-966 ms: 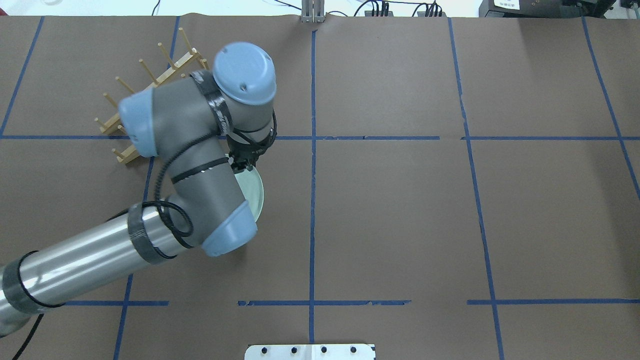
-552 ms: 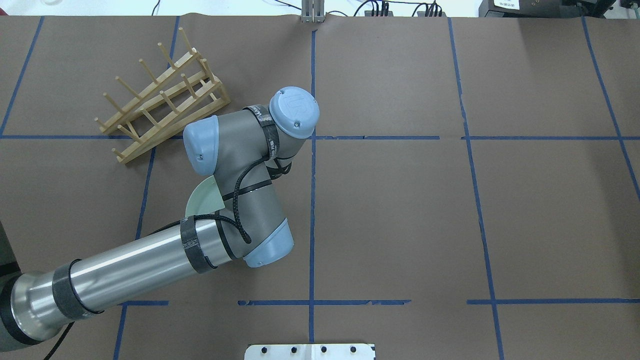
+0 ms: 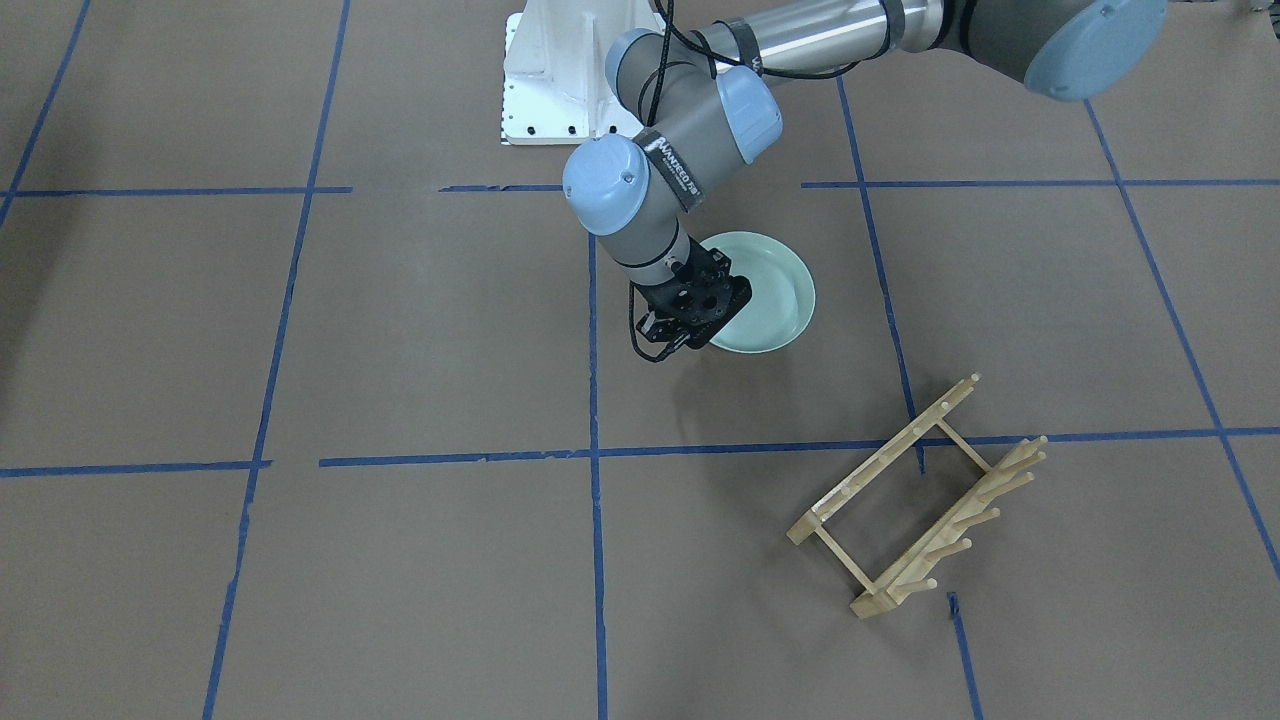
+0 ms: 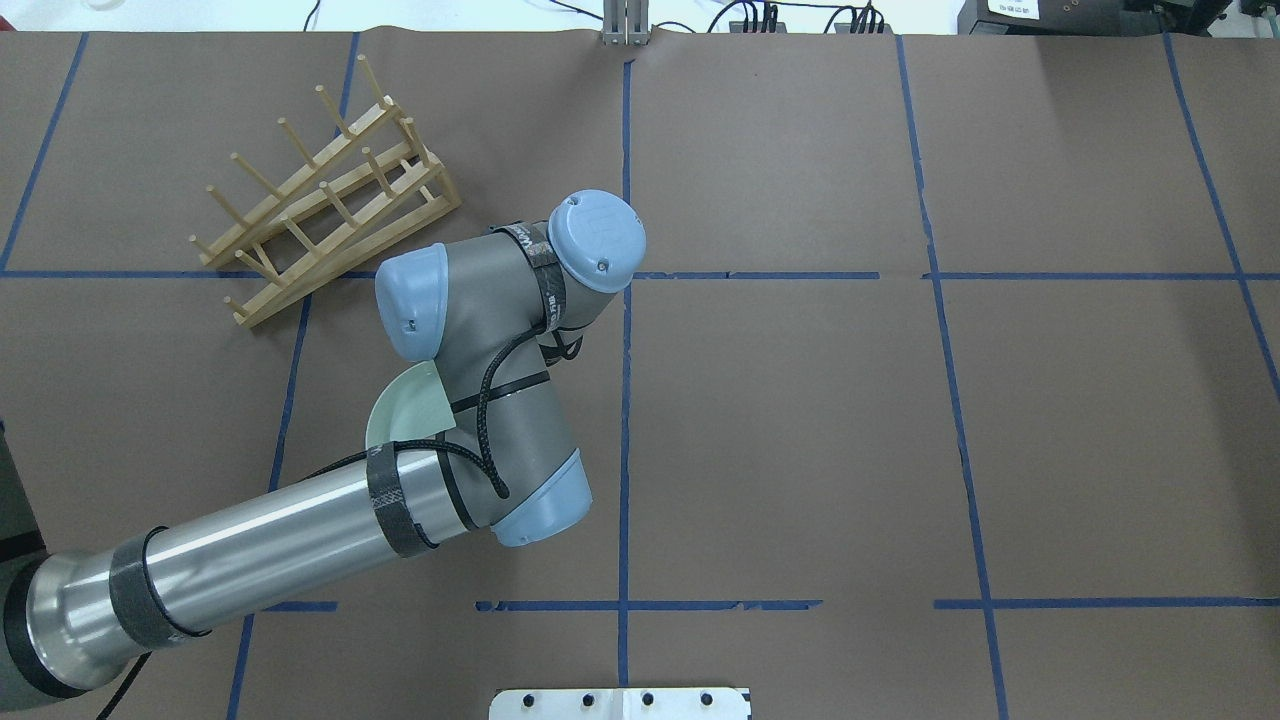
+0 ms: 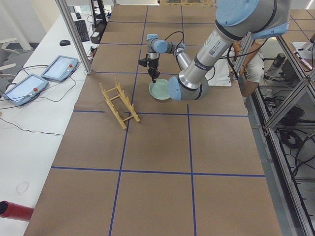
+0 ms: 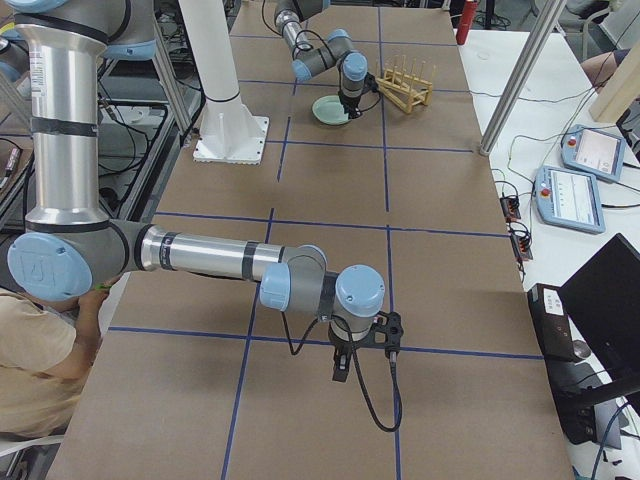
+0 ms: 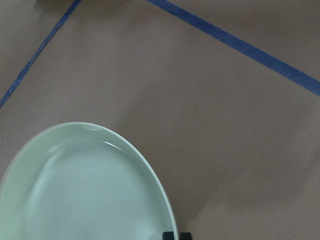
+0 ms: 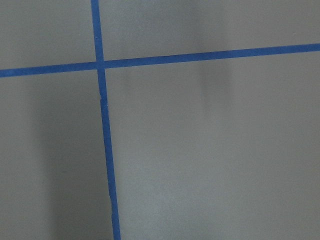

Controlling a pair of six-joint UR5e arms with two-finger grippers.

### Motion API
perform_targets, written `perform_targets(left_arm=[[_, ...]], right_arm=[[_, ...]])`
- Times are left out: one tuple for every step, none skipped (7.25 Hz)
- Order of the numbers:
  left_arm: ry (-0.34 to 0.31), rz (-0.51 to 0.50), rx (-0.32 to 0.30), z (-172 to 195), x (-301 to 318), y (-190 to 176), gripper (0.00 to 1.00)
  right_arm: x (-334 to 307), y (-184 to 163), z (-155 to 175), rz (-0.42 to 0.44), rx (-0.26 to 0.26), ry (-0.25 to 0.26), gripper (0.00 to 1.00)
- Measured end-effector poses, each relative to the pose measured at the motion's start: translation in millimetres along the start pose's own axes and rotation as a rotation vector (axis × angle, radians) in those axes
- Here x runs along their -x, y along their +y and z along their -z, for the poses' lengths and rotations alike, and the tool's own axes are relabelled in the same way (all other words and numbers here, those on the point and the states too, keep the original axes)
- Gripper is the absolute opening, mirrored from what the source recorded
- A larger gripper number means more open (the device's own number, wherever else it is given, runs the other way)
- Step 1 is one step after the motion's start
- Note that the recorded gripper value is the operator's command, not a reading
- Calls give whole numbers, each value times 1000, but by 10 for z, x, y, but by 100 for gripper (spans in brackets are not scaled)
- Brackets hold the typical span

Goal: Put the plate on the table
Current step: 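Carry the plate toward the robot and lower it flat onto the table, then open the left gripper and withdraw the left arm away from the plate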

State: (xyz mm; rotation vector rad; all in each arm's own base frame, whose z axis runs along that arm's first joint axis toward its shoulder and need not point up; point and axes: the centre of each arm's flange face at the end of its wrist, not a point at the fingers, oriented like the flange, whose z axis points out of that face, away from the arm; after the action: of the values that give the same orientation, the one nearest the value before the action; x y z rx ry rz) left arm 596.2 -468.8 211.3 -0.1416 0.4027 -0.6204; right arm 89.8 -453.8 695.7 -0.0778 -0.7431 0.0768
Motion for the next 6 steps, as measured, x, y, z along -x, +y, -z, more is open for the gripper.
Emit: perform_targets(left_arm=[[30, -43, -3, 133, 35, -13, 100], [86, -90, -19, 385, 101, -231, 100], [170, -112, -44, 742, 226, -753, 100], [241, -131, -55, 1075, 432, -1392, 100], [284, -178, -55, 1318, 733, -2082, 100], [309, -263, -64, 1457, 1162, -2787, 100]], right_arm=[[0, -1, 0, 0, 0, 0, 100], [-2, 2, -2, 0, 0, 0, 100], [-3, 3, -4, -1, 1, 0, 100], [-3, 3, -3, -1, 1, 0, 100], [-2, 2, -2, 0, 0, 0, 100], [-3, 2, -3, -1, 1, 0, 100]])
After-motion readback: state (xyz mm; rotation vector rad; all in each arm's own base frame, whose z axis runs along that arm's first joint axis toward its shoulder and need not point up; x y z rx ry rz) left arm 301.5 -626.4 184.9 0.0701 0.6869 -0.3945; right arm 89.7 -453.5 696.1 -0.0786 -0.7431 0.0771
